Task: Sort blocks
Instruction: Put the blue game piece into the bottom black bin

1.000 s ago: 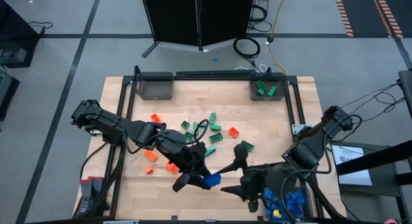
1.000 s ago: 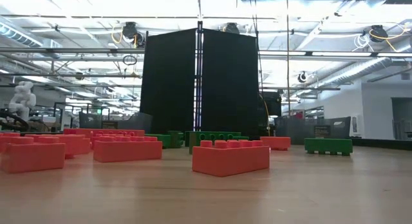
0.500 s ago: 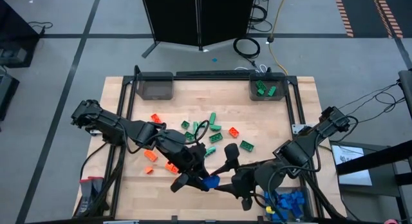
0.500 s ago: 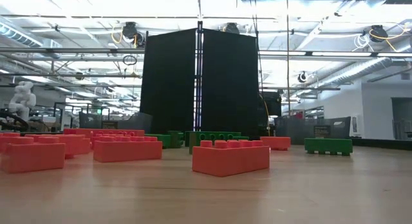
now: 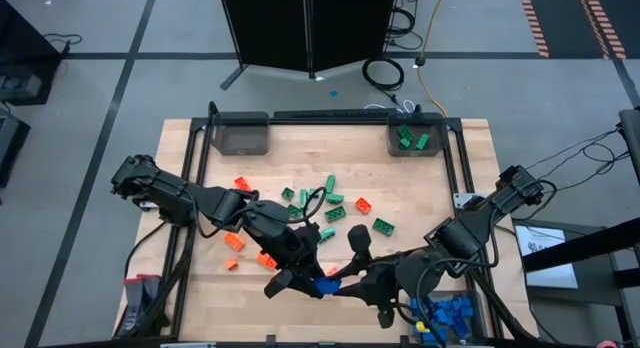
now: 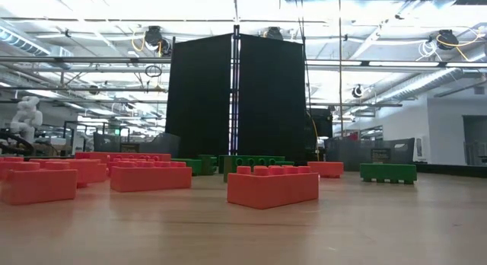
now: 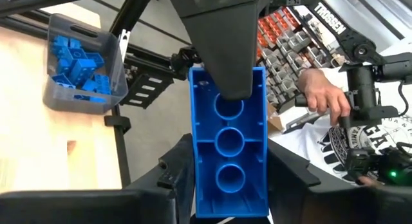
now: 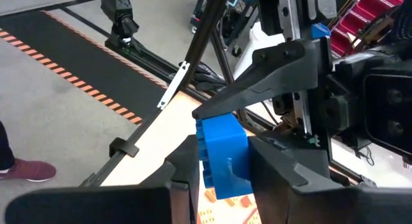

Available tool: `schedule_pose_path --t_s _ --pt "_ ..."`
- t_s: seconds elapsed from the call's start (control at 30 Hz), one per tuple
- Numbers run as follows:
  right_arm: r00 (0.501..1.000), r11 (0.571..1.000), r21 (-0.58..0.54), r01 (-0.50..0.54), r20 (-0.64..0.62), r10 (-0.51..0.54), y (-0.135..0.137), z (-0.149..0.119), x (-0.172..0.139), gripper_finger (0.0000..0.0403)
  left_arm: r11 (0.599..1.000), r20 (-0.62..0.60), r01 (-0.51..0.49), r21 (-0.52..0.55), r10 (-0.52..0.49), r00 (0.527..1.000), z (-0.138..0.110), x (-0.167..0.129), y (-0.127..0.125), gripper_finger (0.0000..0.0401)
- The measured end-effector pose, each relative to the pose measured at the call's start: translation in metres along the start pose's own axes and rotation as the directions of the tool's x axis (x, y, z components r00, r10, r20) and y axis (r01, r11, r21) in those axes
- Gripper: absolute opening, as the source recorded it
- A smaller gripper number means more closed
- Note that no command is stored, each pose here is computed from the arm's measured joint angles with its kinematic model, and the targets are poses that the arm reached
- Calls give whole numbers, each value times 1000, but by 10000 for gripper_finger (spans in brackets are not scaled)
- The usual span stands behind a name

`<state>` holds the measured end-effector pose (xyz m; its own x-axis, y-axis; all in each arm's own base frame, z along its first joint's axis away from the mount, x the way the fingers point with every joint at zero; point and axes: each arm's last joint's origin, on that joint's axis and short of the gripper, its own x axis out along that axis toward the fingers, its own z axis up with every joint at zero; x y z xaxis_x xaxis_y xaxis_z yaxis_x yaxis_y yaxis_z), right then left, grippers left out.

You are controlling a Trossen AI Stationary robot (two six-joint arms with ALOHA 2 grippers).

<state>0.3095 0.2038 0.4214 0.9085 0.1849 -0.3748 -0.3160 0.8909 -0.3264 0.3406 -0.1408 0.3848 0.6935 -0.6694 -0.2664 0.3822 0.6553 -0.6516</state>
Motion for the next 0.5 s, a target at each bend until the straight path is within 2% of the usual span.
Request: schedule_pose_path --t_s 0.17,0.33,0.5 --pt "1000 1000 22 10 -2 -10 -1 0 0 83 1000 -3 4 18 -4 1000 0 0 0 179" --pt "1000 999 45 7 0 -7 -1 0 0 82 997 -47 70 22 -69 996 -2 1 -3 224" --pt "1000 998 55 4 -11 -3 0 -1 0 81 996 -105 92 1 -91 990 -7 1 -5 242"
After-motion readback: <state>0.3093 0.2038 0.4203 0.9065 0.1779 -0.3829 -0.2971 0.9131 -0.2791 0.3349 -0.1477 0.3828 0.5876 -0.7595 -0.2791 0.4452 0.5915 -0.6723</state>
